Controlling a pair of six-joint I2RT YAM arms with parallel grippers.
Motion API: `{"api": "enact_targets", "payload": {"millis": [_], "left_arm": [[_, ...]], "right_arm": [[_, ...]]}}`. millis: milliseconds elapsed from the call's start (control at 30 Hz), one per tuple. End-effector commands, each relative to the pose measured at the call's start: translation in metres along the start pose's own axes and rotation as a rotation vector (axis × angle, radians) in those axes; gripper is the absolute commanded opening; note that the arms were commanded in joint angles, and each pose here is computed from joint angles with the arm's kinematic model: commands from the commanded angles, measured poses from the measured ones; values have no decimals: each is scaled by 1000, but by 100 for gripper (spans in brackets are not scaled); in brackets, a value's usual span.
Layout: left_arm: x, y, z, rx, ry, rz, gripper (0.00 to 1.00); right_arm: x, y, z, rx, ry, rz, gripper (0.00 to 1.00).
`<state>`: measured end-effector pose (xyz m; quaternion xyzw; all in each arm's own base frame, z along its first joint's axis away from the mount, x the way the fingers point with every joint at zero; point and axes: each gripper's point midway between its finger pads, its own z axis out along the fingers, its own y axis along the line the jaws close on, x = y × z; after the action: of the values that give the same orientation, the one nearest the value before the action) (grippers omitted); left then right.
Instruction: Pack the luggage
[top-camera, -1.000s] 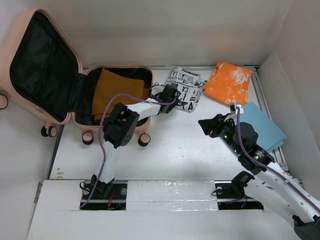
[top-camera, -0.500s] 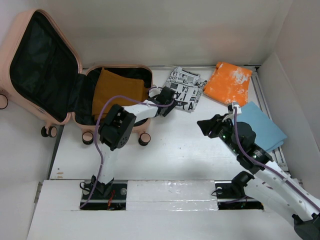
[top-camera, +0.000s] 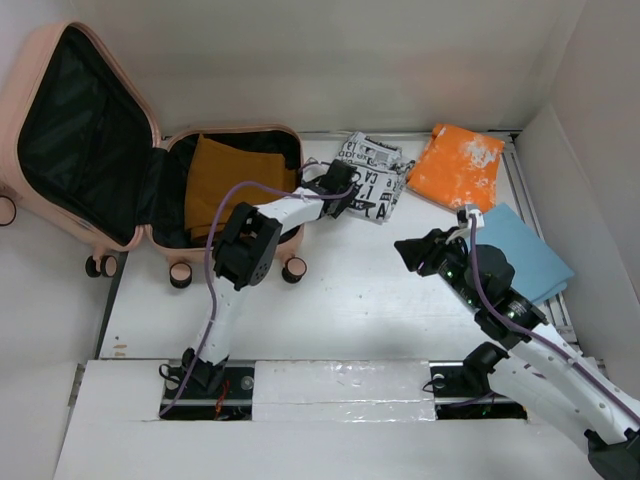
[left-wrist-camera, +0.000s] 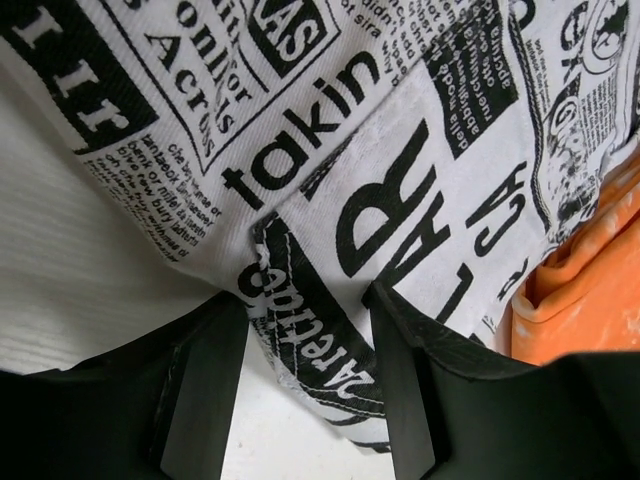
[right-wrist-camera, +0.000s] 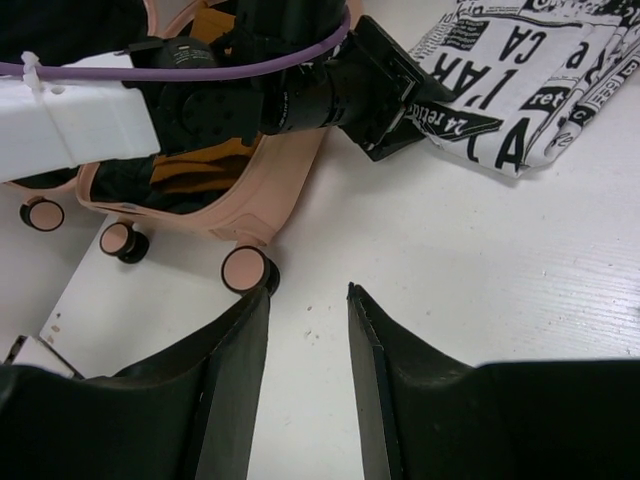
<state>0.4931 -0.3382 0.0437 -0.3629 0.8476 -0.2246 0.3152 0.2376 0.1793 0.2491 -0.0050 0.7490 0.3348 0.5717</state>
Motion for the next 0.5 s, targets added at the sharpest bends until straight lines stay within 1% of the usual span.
{"api": "enact_targets", "payload": {"millis": [0,33,67,100,167,267,300,367,400,467], "left_arm": [[4,38,14,-134,-38,101,48],[11,43,16,-150,-37,125,48],[6,39,15,-143,-54,131,48],[12,37,14,-146,-56,156,47],[10,34,17,-155,-63,160,47],[21,35,24,-169,-11,195,47],[20,20,24,-139,-3,203,47],[26,23,30,-153,28,234,47],[23,13,28,-131,21,238,47],[25,17,31,-139,25,253,43]], "right_arm": [[-11,12,1,-53,-44,-15,43],[-11,12,1,-53,-44,-15,43],[-11,12,1,-53,-44,-15,43],[-13,15,-1,-66,-47,-15,43],[-15,16,-3,-71,-56,-14,43],[-16,19,-5,-85,-59,-14,43],[-16,19,-5,-85,-59,-14,43],[-18,22,-8,-101,-64,-13,43],[-20,23,-9,-105,-72,-13,43],[-23,24,-12,-111,-81,-12,43]]}}
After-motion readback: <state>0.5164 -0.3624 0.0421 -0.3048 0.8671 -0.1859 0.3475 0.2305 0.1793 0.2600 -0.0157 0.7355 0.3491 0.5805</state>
